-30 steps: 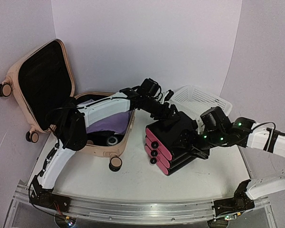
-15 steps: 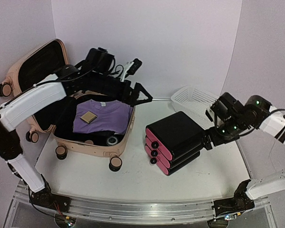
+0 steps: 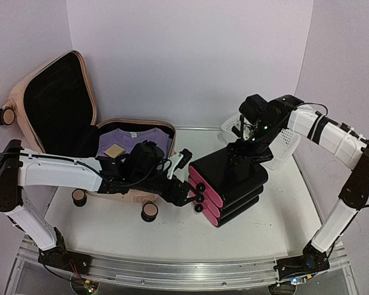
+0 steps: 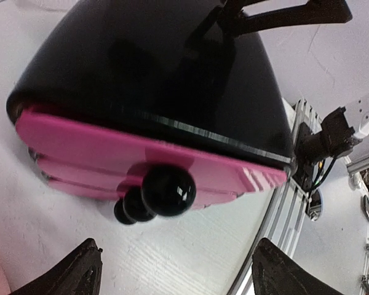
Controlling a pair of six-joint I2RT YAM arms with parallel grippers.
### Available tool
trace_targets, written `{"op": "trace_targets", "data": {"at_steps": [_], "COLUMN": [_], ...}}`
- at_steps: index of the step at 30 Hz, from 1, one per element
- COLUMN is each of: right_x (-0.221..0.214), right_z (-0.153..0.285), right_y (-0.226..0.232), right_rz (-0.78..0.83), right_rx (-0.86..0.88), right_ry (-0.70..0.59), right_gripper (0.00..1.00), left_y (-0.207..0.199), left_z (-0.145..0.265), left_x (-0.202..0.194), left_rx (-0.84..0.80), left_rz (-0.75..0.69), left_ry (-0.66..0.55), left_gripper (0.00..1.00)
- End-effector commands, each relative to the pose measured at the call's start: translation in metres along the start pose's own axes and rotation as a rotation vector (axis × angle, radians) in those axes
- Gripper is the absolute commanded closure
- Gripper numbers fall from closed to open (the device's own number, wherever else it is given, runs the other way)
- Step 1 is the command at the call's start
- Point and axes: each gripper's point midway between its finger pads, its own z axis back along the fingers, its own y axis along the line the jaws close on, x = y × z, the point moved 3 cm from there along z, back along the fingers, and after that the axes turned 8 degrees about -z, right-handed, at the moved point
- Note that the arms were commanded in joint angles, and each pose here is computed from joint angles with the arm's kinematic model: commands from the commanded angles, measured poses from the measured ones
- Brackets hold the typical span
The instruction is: Open, take out, and arrange the luggage
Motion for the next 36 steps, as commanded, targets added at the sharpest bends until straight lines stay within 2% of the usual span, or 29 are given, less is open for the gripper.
{"op": "trace_targets", "data": {"at_steps": [1,6,15,20,24,30,36], "right_x": [0.018,0.013,-0.011,-0.017,-0.015,-0.011,-0.010], "right_z": [0.017,0.015,0.019,0.025,0.024,0.026,0.023], "right_y": [0.001,-0.017,-0.042,-0.053,-0.051,-0.044,-0.038], "right_rz": [-0.059,-0.086,-0.080,-0.064,-0.058,-0.073,-0.085], "right_rx": [0.167,0.121,0.011,-0.051,-0.046,-0.007,0.013], "right_ry": [-0.041,-0.050,-0.074,-0.089,-0.078,-0.083,-0.075], "right_gripper": [0.02,0.02,0.02,0.02,0.02,0.02,0.02], "left_y": [-0.016,-0.017,-0.025,-0.016,-0.007,0.001,0.000], "left_z": [-0.010,-0.039,-0.071,-0.070,-0.073,-0.087,-0.096], "left_x": [0.064,0.072,0.102,0.099,0.088,0.081,0.087], "left_rx": [-0.085,-0.118,-0.198,-0.124,-0.074,-0.039,-0.053], "left_rz": [-0.029,-0.068,-0.134,-0.174,-0.185,-0.195,-0.203], "left_ry": [-0.189,-0.164,-0.160,-0.103,-0.054,0.018,0.011], "left_gripper": [0.16,0.22,0.23,0.22,0.35,0.37,0.51]}}
